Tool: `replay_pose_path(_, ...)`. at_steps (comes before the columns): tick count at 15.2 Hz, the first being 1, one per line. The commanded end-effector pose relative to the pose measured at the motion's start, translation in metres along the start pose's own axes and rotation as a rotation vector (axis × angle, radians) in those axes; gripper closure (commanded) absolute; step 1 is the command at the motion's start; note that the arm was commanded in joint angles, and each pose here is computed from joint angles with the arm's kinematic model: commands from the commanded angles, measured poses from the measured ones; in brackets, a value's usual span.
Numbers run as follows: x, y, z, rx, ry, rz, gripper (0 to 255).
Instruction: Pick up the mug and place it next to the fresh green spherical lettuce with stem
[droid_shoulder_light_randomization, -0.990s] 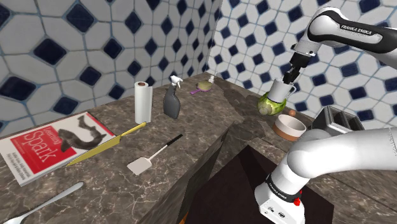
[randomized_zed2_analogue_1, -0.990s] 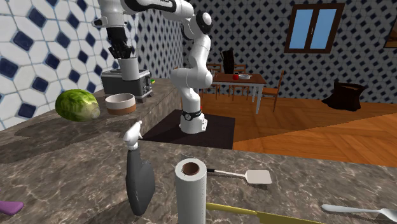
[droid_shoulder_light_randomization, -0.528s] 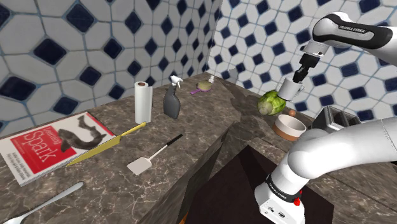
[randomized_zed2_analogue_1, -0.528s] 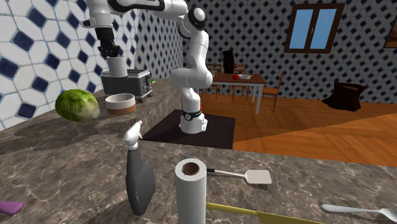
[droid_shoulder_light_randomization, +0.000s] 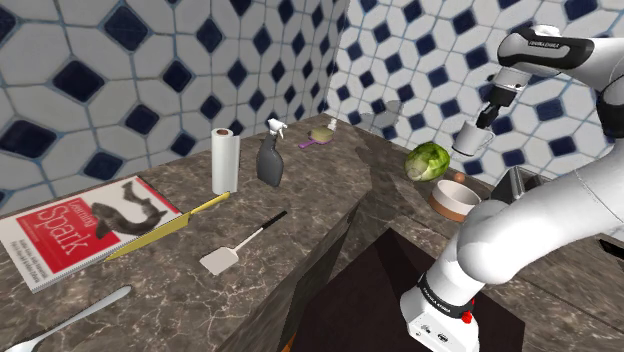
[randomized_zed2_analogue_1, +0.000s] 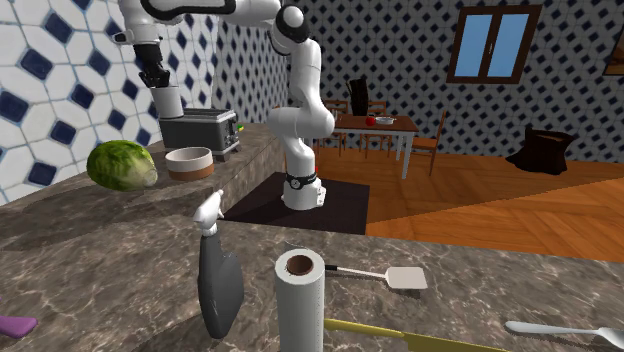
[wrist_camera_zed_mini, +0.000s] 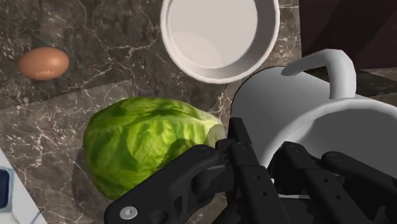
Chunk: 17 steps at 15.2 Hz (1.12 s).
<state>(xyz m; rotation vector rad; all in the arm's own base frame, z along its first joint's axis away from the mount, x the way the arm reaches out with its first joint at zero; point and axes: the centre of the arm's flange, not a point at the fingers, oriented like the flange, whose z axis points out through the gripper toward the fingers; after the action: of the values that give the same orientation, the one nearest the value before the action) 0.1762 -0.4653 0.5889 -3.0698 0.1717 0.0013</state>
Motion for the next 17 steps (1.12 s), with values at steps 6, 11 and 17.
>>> replay_pose_path(6,-0.014,0.091,-0.008,-0.003,0.0,-0.002,255)
replay_pose_path(11,-0.024,0.156,-0.012,-0.003,0.0,-0.002,255)
replay_pose_path(17,-0.025,0.166,0.014,-0.003,0.0,-0.002,255)
